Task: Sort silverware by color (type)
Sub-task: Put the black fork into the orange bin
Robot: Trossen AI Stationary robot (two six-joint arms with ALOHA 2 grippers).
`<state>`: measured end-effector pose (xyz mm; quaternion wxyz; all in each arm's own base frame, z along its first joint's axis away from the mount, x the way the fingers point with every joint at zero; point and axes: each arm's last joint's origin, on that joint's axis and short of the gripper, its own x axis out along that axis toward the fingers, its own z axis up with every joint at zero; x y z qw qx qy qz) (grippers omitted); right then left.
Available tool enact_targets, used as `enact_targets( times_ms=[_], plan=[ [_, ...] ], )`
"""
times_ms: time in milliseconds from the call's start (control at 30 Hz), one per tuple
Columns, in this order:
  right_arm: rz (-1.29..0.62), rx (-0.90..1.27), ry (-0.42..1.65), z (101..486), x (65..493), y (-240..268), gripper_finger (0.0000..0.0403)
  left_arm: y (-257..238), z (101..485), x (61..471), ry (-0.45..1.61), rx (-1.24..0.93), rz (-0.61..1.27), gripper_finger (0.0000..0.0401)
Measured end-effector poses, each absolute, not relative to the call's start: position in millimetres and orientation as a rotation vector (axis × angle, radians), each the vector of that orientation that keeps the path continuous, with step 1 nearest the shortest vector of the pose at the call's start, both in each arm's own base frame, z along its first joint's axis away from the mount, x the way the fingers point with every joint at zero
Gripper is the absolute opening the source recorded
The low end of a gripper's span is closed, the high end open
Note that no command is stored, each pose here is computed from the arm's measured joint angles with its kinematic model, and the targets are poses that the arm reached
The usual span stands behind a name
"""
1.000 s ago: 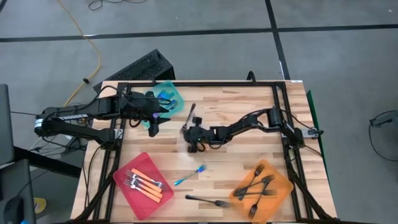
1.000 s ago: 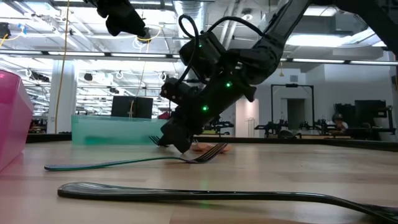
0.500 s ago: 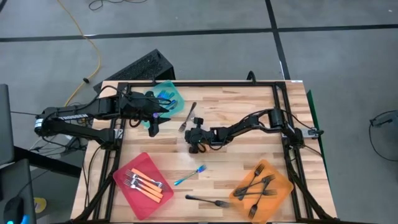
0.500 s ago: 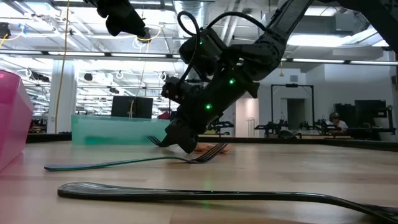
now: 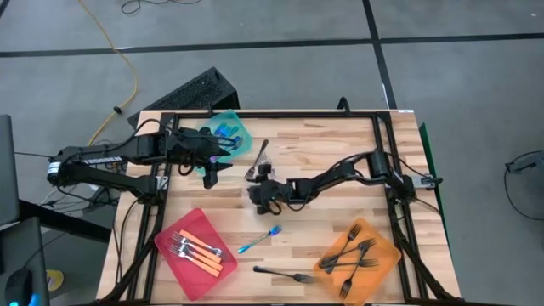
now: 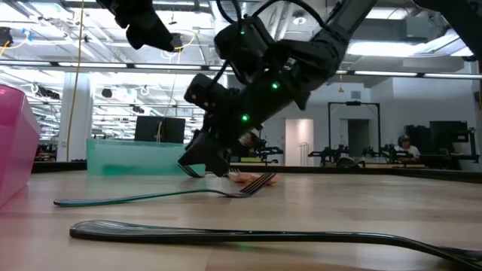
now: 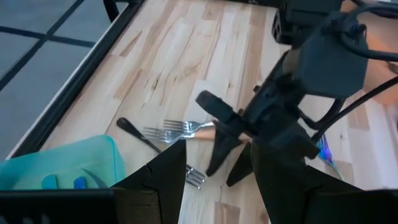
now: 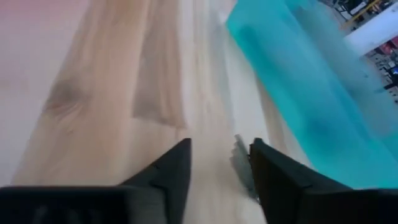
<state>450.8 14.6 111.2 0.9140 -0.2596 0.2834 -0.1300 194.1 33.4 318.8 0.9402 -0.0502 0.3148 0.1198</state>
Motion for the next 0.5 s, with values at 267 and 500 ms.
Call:
enact_targets(
  times_ms=[267, 500],
  plan=[
    [-0.288, -0.482, 0.571, 123.4, 466.9, -10.7, 0.0248, 33.4, 320.7, 194.4, 0.622, -0.094, 0.242, 0.0164],
    [-0.268, -0.480, 0.589, 123.0, 467.7, -6.9, 0.0245, 33.4, 319.8, 194.3, 0.632, -0.097, 0.242, 0.0164]
  ],
)
